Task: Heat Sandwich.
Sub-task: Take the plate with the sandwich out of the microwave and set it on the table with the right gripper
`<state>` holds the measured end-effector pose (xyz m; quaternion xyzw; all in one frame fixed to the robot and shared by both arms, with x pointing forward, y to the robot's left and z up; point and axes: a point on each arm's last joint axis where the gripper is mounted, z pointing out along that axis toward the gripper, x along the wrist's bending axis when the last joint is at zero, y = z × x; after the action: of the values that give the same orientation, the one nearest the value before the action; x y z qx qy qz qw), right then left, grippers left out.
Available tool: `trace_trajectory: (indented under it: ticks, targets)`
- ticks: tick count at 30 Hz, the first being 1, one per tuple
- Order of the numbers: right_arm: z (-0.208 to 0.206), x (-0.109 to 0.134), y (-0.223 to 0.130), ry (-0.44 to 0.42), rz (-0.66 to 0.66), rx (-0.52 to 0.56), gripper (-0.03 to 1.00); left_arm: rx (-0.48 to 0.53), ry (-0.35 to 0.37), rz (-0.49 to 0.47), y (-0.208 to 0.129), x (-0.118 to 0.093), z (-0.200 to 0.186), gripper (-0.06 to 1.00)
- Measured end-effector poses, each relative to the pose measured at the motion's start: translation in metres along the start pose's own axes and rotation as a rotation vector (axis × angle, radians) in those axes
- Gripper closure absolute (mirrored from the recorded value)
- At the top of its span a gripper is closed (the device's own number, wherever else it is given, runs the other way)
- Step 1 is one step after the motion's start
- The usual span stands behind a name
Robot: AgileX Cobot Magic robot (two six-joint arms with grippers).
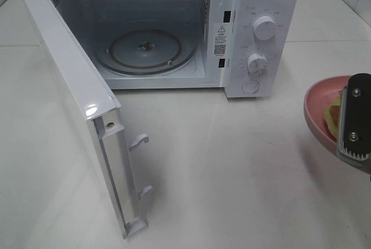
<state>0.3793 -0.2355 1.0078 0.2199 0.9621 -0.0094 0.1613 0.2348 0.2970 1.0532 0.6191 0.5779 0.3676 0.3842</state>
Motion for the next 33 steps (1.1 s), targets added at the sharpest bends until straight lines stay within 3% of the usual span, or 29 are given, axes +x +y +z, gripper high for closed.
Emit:
trace_trajectory:
  ticks: [17, 33]
  targets:
    - [0.005, -0.013, -0.004, -0.148, 0.432, 0.065, 0.93, 0.0, 0.0, 0.0, 0.0, 0.0, 0.0, -0.05]
    - [0.04, -0.029, 0.023, -0.171, 0.626, 0.111, 0.93, 0.0, 0.0, 0.0, 0.0, 0.0, 0.0, -0.05]
